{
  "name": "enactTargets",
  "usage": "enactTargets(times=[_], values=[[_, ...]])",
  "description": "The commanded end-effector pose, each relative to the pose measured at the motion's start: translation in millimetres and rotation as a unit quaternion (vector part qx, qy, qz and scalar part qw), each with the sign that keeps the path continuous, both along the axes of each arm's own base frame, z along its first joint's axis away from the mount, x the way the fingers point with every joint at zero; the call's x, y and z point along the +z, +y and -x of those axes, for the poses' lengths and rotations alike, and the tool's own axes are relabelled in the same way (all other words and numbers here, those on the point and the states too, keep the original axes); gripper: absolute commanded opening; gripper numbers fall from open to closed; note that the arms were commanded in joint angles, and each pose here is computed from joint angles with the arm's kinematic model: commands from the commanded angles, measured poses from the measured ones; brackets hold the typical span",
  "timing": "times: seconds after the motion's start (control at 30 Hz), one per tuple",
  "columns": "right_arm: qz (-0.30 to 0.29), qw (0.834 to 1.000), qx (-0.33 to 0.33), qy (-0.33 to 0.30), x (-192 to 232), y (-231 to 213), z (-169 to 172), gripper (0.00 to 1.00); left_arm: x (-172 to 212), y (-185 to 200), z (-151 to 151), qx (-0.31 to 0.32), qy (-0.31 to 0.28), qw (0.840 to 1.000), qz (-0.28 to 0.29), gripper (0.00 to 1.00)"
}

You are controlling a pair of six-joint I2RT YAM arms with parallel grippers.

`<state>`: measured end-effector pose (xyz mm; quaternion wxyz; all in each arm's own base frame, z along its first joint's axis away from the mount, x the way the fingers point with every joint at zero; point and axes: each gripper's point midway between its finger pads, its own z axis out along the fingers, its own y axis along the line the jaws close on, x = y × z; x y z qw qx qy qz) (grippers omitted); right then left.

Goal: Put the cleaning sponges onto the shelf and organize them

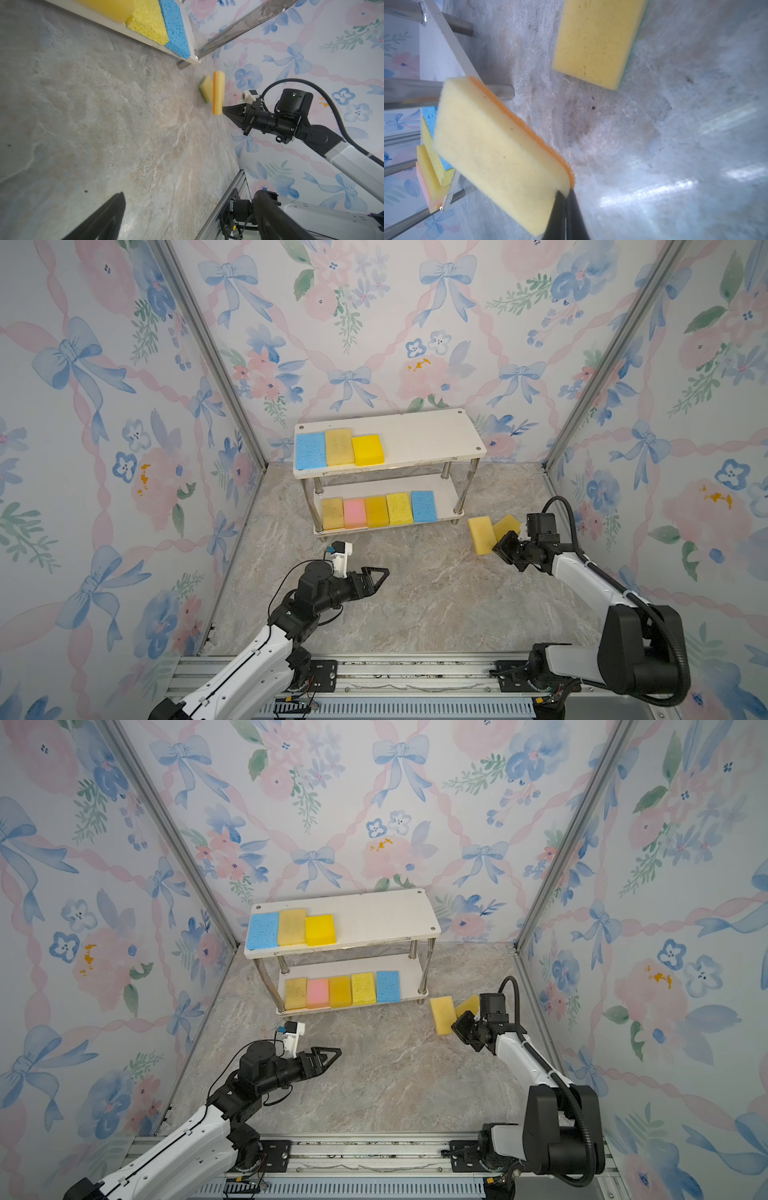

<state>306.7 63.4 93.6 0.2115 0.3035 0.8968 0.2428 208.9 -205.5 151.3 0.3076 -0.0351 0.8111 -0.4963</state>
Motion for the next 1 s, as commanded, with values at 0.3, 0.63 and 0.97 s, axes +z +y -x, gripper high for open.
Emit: enactTargets(times=[0.3, 0.63, 0.97], values=[[-0.012, 0.984, 0.170, -0.054, 67, 126, 84, 0.04, 50, -46, 4, -0.009, -0.063, 0.995, 0.075, 0.98], [-0.026, 0.954, 0.283, -0.094, 123, 202, 102, 0.05, 72, -50, -1, -0.004, -0.087, 0.992, 0.089, 0.97], [-0.045, 0.935, 0.338, -0.099, 143, 238, 123, 0.06, 105, -44, -15, 0.023, -0.137, 0.985, 0.099, 0.60]])
